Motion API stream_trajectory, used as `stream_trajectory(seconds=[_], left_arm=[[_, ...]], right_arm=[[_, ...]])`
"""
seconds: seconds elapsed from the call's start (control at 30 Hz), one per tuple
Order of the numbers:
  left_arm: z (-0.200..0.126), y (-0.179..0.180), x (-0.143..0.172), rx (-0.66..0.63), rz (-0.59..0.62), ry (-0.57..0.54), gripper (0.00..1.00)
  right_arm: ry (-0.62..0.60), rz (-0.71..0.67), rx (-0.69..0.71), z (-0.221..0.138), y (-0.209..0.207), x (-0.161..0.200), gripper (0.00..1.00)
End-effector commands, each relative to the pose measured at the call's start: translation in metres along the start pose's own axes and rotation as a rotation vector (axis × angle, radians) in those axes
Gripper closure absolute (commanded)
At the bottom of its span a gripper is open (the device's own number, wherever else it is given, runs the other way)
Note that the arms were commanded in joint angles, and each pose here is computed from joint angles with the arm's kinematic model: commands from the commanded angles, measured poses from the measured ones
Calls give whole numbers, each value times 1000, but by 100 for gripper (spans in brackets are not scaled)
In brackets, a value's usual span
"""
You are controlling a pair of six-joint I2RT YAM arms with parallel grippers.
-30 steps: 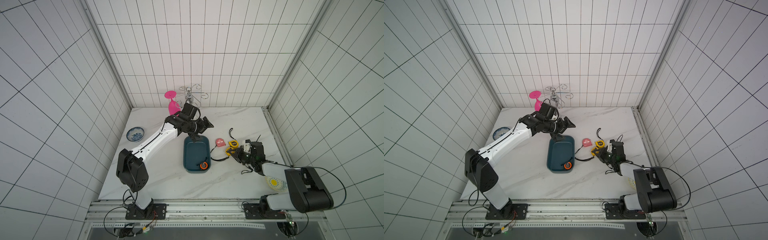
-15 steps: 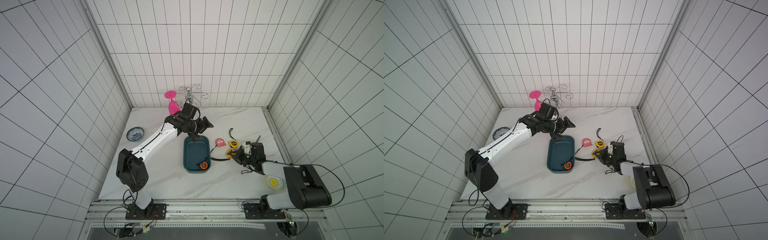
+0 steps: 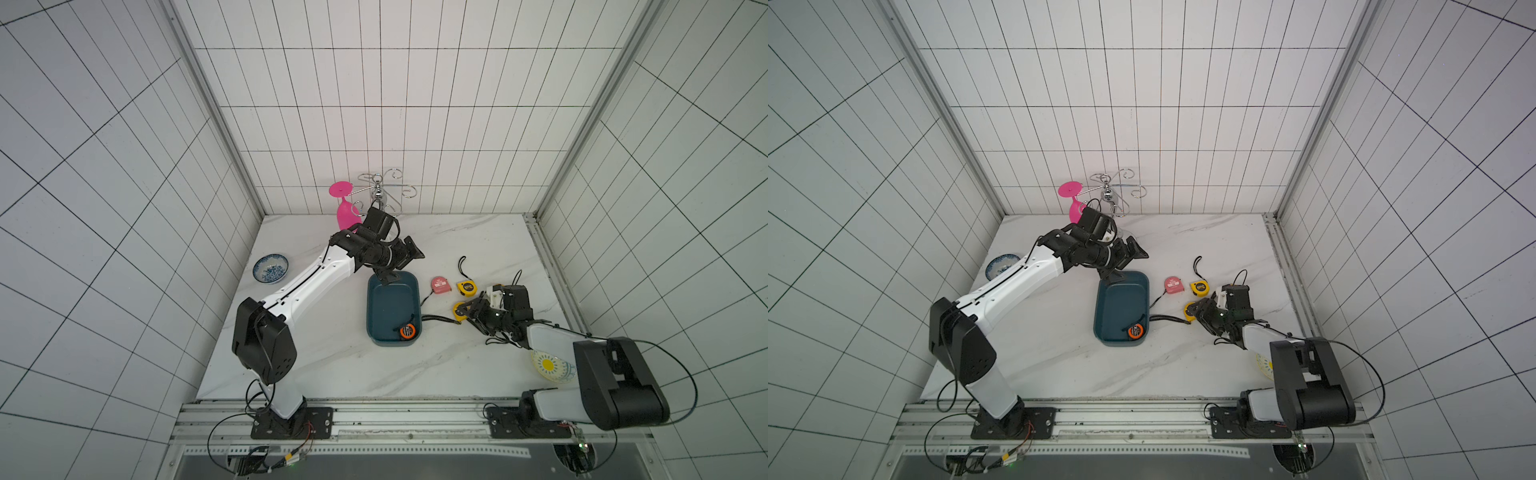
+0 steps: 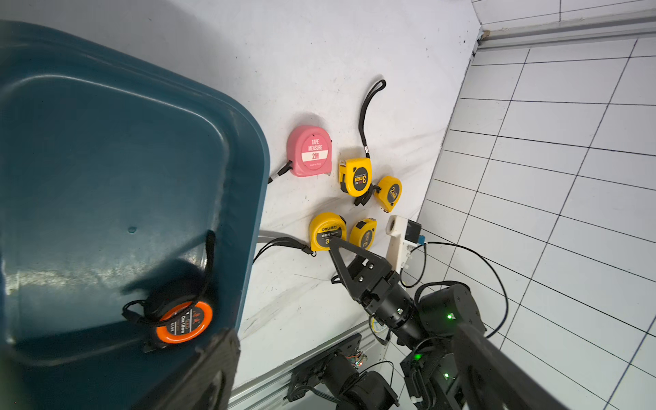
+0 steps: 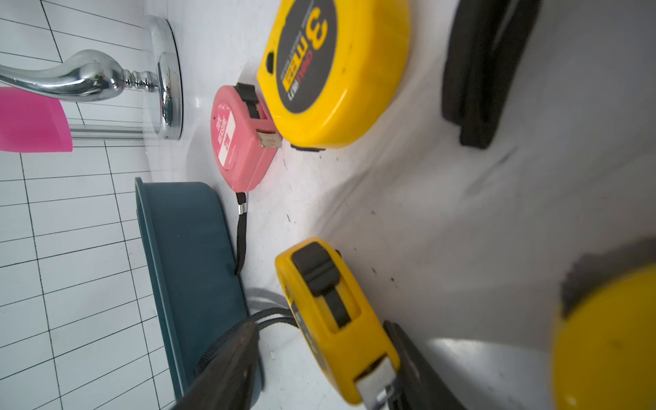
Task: Take the tape measure out of the storage box
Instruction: Place the tape measure at the center of the board, then pick up the tape measure from the storage box.
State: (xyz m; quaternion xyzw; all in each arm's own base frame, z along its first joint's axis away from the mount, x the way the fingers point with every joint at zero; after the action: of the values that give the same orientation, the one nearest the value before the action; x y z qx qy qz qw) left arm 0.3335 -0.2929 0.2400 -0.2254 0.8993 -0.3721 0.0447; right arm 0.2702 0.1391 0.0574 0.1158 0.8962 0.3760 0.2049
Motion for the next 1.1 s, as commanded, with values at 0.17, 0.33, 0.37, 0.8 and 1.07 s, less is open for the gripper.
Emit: stream_trajectory(seconds=[0.17,0.33,0.37,0.8,1.07], left_arm=[[-9,51,1,-202,168,-33,2],[-6,83,3,-307,248,-13,2],[-6,88,4,-324,268,-6,2],[23,138,27,-505,548,149,3],[48,145,54,-535,694,212,3]], right_arm=[[-21,-17,61,-18,5,-8,25],[-48,-34,60,-30,16,-13,15],[-52,-38,63,-32,18,-15,14],[-72,-82,52,-50,42,-29,1],[-73,-80,68,-52,40,-28,1]])
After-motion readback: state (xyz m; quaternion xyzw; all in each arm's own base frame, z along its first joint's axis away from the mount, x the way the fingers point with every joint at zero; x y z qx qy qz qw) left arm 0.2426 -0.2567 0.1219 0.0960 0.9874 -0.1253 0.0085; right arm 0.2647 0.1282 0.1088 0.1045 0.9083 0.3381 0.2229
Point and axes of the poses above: each gripper's point midway between its finger pads, its own z axis out along the fingers, its own y axis along the line the jaws close on, x = y × z, the point moved 2 cm from there along -z, back along the fingers, and after that the axes turned 8 degrees about -z, right-handed, at the moved point
